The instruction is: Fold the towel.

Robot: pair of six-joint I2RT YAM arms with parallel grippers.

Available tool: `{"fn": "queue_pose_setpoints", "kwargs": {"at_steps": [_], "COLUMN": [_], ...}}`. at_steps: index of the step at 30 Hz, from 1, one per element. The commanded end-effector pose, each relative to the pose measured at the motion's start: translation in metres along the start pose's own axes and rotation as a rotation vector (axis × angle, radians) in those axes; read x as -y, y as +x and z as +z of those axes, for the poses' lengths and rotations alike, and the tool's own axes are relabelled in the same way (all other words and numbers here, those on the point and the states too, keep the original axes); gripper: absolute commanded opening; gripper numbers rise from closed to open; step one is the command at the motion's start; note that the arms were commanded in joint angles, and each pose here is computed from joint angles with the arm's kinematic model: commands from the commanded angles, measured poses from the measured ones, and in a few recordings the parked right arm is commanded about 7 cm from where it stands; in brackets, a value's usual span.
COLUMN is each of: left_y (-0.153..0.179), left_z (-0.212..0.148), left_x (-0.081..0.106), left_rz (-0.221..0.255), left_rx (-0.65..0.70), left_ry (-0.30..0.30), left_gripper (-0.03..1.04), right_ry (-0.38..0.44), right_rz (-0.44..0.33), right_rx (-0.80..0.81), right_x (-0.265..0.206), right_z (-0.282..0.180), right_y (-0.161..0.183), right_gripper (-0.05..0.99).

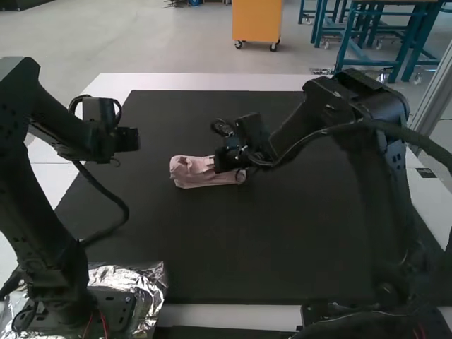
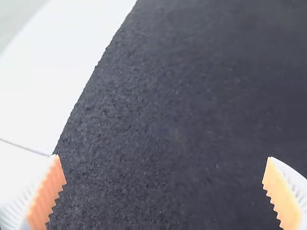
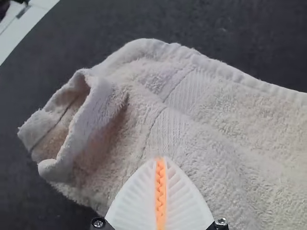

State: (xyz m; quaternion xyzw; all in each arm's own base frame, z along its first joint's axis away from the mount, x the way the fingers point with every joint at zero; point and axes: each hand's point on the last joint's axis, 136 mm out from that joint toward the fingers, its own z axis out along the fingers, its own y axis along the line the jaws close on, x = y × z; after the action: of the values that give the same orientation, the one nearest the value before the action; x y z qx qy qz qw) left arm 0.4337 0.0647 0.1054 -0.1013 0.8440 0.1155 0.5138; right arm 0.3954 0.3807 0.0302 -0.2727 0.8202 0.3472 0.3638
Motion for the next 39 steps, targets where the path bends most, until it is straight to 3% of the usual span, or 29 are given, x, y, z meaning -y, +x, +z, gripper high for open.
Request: {"fn": "queue_pose_setpoints", "kwargs": {"at_steps": [1, 9, 12, 16, 22, 29, 31, 33, 35, 39], "left_y": [-0.035, -0.051, -0.068, -0.094, -0.12, -0.169, -0.184, -0.198, -0.215, -0.228], "left_z": [-0.009, -0.015, -0.021, -0.033, -0.06, -0.121, -0.145, -0.171, -0.206, -0.268], "left_x": [-0.002, -0.001, 0.0, 0.0, 0.002, -0.001, -0.004, -0.009, -0.014, -0.015], "left_rz": [-0.004, 0.013, 0.007, -0.005, -0.012, 0.022, 0.016, 0.004, -0.013, -0.018], "left_rx": [0.087, 0.117, 0.141, 0.178, 0.227, 0.381, 0.436, 0.5, 0.595, 0.743], "left_ry": [-0.023, -0.008, -0.002, 0.01, 0.036, 0.09, 0.104, 0.12, 0.15, 0.236], "left_gripper": [0.97, 0.97, 0.97, 0.97, 0.97, 0.97, 0.97, 0.97, 0.97, 0.97], "right_ry": [-0.027, -0.008, -0.002, 0.0, 0.003, 0.068, 0.103, 0.176, 0.331, 0.477], "right_rz": [-0.001, 0.029, 0.043, 0.063, 0.035, -0.058, -0.066, -0.1, -0.135, -0.133], "right_rx": [0.02, -0.002, 0.007, 0.05, 0.192, 0.466, 0.53, 0.578, 0.609, 0.742], "right_x": [-0.007, 0.014, 0.02, 0.012, -0.019, -0.055, -0.059, -0.053, -0.03, -0.022], "right_z": [0.01, 0.038, 0.039, 0.018, -0.07, -0.219, -0.263, -0.305, -0.348, -0.431], "right_y": [-0.007, 0.028, 0.023, -0.018, -0.116, -0.228, -0.246, -0.254, -0.252, -0.238], "right_gripper": [-0.03, -0.03, -0.03, -0.02, 0.0, 0.75, 0.9, 0.91, 0.91, 0.91]}}
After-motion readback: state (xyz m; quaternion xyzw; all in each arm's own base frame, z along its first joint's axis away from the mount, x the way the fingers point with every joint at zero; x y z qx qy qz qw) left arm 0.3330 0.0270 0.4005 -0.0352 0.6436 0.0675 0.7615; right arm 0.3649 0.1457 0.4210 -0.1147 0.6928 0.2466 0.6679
